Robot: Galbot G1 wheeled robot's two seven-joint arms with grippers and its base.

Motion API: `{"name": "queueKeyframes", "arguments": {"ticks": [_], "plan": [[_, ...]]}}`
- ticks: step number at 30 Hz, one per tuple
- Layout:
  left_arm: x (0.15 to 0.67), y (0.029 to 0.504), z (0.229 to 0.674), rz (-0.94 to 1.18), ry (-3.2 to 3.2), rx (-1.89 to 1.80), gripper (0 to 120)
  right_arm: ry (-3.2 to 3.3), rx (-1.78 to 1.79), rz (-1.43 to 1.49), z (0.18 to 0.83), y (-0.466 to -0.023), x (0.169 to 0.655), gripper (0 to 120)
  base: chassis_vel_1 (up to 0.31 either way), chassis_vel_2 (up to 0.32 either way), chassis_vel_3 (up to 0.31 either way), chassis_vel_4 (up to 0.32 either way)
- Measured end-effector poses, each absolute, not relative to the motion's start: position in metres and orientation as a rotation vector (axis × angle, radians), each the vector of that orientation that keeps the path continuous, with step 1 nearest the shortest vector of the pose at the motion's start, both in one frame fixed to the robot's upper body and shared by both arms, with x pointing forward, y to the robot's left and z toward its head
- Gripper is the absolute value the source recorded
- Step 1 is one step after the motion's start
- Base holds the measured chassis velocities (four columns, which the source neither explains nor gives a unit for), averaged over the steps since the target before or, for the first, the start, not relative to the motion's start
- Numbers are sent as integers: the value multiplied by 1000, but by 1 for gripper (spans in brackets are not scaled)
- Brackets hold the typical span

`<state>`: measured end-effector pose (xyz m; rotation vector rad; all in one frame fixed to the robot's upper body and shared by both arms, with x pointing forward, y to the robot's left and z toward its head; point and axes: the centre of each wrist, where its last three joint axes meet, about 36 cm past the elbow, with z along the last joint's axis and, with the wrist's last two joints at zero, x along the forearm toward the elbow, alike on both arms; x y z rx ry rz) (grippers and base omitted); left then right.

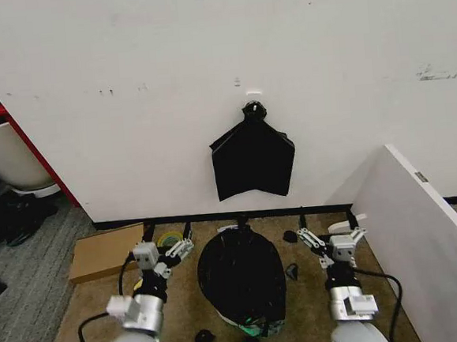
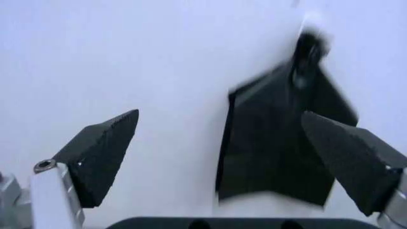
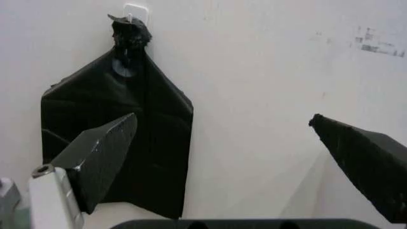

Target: Place the garbage bag over the trash bin.

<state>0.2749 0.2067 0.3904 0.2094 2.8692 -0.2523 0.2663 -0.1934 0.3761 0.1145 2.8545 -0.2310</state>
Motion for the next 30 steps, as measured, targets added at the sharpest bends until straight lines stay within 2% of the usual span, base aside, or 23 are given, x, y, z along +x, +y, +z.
{"name": "queueKeyframes", "arguments": {"ticks": [5, 9, 13, 30], "plan": [[269, 204, 397, -215, 2761, 237, 100, 2881, 79, -99, 381, -197, 264, 100, 0, 0, 0, 0], [265, 209, 406, -325, 2785, 253, 100, 2838, -12, -23, 377, -211, 272, 100, 0, 0, 0, 0], [267, 212, 405, -340, 2820, 269, 100, 2847, -23, 8, 377, -212, 268, 100, 0, 0, 0, 0], [265, 214, 405, -405, 2839, 286, 100, 2828, -81, -56, 376, -216, 264, 100, 0, 0, 0, 0]]}}
